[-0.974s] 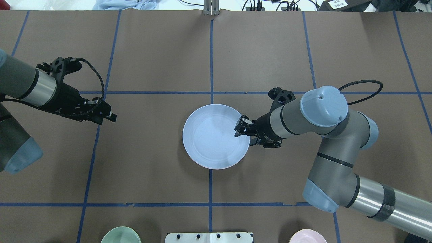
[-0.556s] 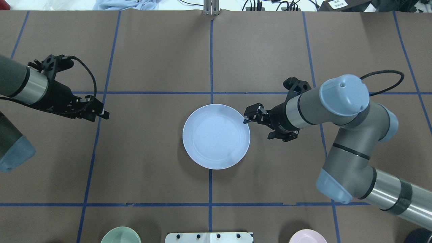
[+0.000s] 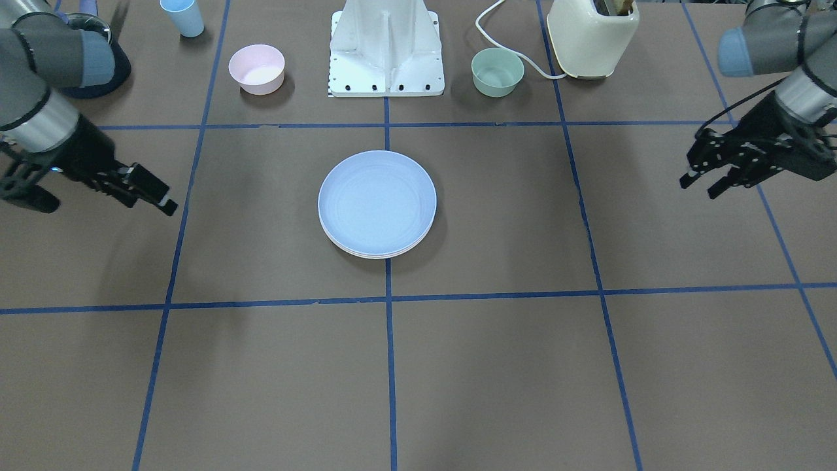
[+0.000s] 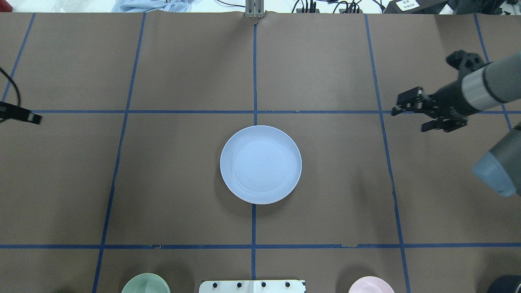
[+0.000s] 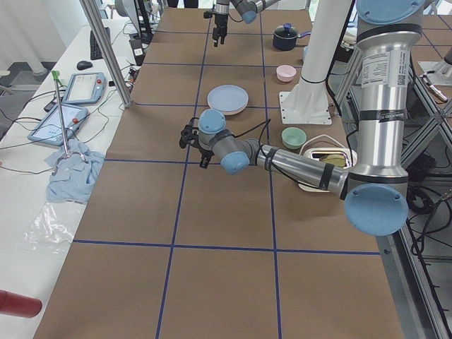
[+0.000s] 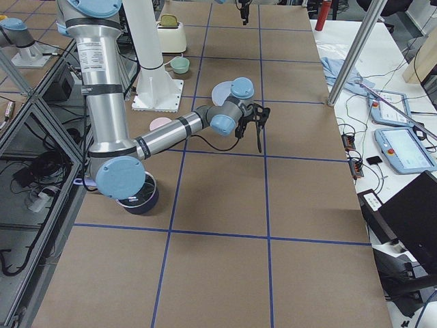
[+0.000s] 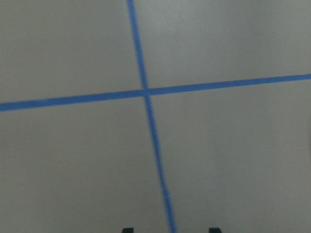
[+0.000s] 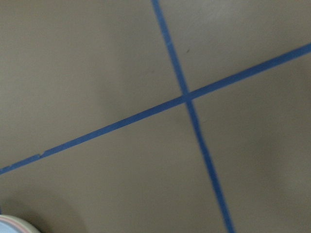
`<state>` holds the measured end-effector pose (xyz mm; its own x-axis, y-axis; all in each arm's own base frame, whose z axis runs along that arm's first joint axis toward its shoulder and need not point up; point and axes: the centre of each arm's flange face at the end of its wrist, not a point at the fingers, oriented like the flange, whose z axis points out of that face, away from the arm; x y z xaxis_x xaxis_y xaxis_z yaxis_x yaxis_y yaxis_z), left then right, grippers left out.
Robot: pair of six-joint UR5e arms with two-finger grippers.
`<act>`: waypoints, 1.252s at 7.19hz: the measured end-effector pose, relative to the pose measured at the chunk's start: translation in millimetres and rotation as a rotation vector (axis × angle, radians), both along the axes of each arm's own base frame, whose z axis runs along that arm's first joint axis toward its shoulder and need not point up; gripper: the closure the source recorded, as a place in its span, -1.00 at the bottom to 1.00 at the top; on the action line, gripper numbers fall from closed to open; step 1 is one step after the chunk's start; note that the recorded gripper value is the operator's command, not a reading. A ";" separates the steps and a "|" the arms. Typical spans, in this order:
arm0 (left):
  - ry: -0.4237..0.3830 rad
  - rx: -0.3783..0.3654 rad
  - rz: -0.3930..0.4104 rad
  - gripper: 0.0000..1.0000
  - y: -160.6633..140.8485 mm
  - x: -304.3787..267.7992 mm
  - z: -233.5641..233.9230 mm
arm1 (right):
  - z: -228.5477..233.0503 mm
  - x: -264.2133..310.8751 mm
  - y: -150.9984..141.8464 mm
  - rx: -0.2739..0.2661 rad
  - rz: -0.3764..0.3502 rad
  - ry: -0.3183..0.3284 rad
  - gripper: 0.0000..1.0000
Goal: Stack three plates with pink and blue
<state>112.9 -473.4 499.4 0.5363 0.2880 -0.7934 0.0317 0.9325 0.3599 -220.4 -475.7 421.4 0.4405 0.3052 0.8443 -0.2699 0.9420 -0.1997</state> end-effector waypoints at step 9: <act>-0.136 0.011 -0.091 -0.99 -2.8 -173.2 99.1 | 156.5 224.5 -4.5 0.199 -0.275 0.301 -1.00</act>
